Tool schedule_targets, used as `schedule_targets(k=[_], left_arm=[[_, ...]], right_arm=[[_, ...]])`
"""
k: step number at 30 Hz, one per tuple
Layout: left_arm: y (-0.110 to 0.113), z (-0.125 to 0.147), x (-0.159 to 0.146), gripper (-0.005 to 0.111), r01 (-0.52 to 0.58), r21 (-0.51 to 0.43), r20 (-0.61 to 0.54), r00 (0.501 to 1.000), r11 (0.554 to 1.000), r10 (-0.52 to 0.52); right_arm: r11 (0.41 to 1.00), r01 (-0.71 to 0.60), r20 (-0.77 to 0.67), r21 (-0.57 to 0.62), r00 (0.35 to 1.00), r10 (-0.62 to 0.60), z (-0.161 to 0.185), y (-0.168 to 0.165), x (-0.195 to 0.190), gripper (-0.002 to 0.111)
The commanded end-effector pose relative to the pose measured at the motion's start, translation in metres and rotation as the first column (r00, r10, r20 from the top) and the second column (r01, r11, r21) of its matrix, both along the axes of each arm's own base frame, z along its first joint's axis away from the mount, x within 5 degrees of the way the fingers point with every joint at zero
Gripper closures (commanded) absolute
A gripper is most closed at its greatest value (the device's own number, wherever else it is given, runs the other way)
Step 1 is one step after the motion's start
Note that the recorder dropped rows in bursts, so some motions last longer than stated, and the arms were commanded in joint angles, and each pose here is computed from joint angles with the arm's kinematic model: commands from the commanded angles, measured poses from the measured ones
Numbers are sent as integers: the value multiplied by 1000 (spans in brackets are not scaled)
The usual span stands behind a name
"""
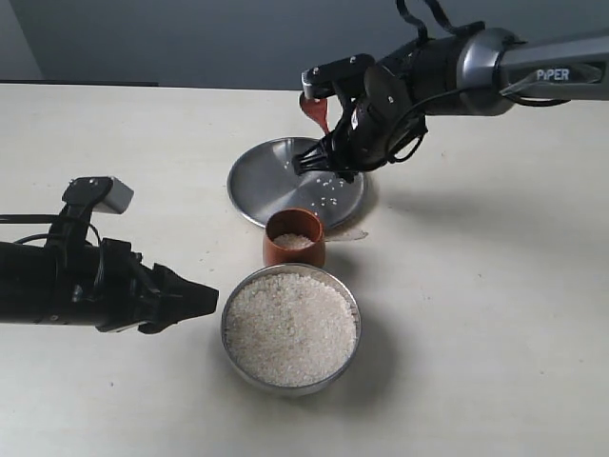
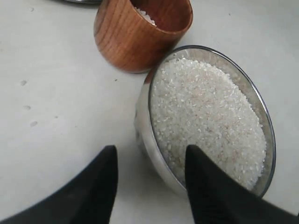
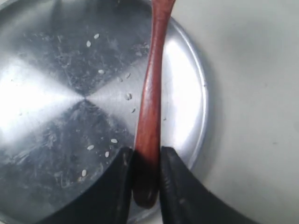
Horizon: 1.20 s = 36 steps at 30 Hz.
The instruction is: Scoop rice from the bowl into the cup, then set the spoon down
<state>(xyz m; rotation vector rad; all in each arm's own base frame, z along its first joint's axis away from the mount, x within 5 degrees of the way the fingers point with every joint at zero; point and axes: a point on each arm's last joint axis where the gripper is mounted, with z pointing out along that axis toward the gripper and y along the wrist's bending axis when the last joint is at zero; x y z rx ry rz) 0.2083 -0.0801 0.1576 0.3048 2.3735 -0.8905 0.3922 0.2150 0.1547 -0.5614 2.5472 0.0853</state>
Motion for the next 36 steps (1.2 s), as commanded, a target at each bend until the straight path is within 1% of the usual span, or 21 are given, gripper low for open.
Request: schedule_targets(k=[1, 6, 10, 12, 13, 14, 17, 20, 22, 24, 27, 28, 30, 32, 33, 34, 36], left_arm=[[-1, 0, -1, 62, -10, -15, -8, 1000, 1000, 10], [-1, 0, 0, 62, -14, -18, -9, 1000, 1000, 14], [-1, 0, 0, 62, -15, -19, -9, 1000, 1000, 15], [-1, 0, 0, 62, -15, -19, -9, 1000, 1000, 15], [-1, 0, 0, 62, -15, -19, -9, 1000, 1000, 15], [-1, 0, 0, 62, -15, -19, -9, 1000, 1000, 15], [-1, 0, 0, 62, -15, -19, -9, 1000, 1000, 15], [-1, 0, 0, 62, -15, -19, -9, 1000, 1000, 15], [-1, 0, 0, 62, -17, -20, -9, 1000, 1000, 17], [-1, 0, 0, 62, -20, -22, -9, 1000, 1000, 19], [-1, 0, 0, 62, -25, -28, -10, 1000, 999, 25], [-1, 1, 0, 62, -22, -33, -9, 1000, 999, 22], [-3, 5, 0, 64, -5, -59, 4, 1000, 998, 6], [-5, 11, -2, 72, 13, -81, 29, 1000, 997, -11], [-5, 14, -3, 78, 19, -85, 45, 999, 996, -15], [-5, 18, -4, 85, 25, -83, 65, 998, 996, -20], [-4, 28, -8, 100, 34, -82, 114, 993, 996, -25]], right_arm=[[998, 9, -44, 55, 999, -6, -20, 5, 8, 109], [998, -12, -91, 58, 996, 17, -37, 8, 7, 109], [998, -12, -90, 59, 996, 17, -37, 8, 8, 108], [998, -15, -86, 56, 996, 20, -37, 8, 8, 98], [998, -15, -86, 56, 996, 20, -37, 8, 8, 92], [998, -15, -88, 55, 996, 20, -37, 8, 8, 82], [999, -15, -97, 50, 995, 20, -38, 8, 7, 66], [999, -15, -101, 48, 995, 19, -35, 7, 6, 63], [999, -31, -80, 34, 996, 33, -26, 6, 6, 63], [999, -43, -51, 26, 998, 44, -9, 4, 5, 63], [999, -49, -18, 16, 999, 50, 29, -2, -2, 64], [999, -48, -16, 11, 999, 48, 45, -5, -7, 67], [999, -50, -19, -15, 999, 50, 67, -12, -16, 78], [998, -54, 3, -34, 999, 54, 89, -19, -25, 95], [998, -55, 21, -36, 998, 56, 100, -23, -30, 105], [997, -58, 41, -40, 997, 60, 108, -27, -35, 108], [998, -60, 80, -38, 995, 63, 127, -35, -48, 108]])
